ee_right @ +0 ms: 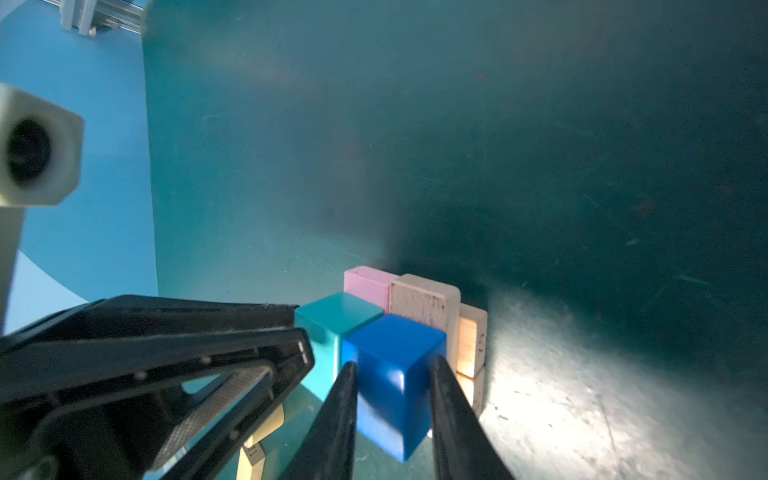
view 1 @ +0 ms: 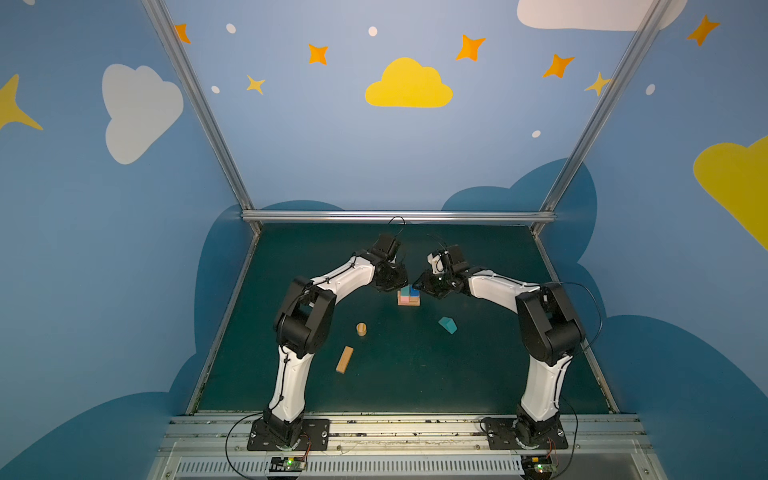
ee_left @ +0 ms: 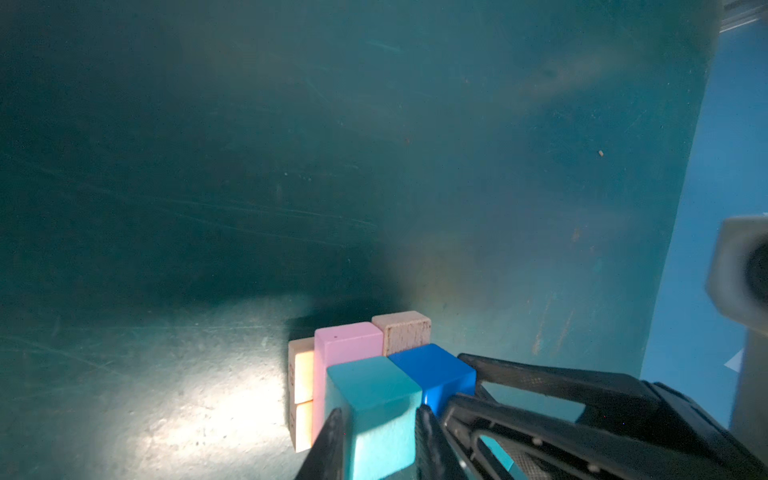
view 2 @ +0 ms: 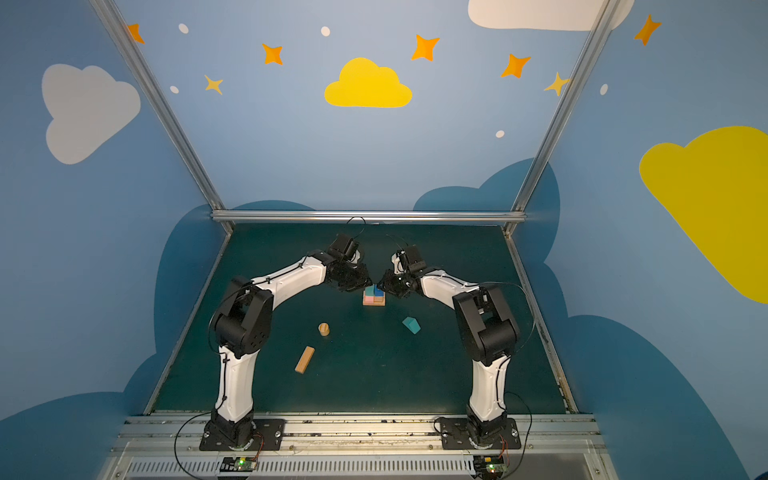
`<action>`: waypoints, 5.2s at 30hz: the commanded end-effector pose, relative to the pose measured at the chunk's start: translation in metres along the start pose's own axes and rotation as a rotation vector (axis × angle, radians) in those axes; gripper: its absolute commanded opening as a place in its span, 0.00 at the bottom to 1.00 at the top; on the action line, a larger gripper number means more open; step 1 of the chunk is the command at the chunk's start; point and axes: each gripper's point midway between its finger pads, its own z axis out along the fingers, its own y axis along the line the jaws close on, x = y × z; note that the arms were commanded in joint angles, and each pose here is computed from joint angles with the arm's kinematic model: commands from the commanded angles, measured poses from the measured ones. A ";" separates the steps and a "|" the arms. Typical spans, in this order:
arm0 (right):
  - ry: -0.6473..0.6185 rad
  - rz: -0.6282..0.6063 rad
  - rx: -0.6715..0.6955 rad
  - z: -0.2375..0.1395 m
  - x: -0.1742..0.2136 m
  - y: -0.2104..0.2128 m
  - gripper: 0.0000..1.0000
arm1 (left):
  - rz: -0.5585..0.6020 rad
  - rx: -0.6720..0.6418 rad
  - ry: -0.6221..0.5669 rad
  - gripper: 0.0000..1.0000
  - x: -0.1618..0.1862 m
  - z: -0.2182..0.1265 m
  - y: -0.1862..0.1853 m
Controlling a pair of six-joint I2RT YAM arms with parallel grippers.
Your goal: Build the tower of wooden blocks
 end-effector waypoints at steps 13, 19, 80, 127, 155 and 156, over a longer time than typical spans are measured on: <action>0.002 -0.004 0.009 0.002 -0.003 0.000 0.25 | -0.007 -0.009 0.002 0.29 -0.001 0.000 0.000; 0.002 -0.004 0.013 0.001 -0.002 0.000 0.26 | -0.008 -0.017 -0.002 0.32 -0.001 0.000 0.002; 0.003 0.021 -0.025 -0.012 0.011 0.008 0.28 | -0.037 -0.012 -0.032 0.30 -0.010 0.001 0.002; -0.060 0.013 -0.013 -0.044 0.007 0.011 0.51 | -0.033 -0.024 -0.064 0.51 -0.013 -0.019 -0.001; -0.405 -0.145 -0.225 -0.180 -0.033 0.099 0.59 | -0.478 -0.236 -0.180 0.58 0.126 -0.161 0.106; -0.403 -0.146 -0.228 -0.179 -0.032 0.099 0.59 | -0.508 -0.247 -0.181 0.58 0.137 -0.160 0.115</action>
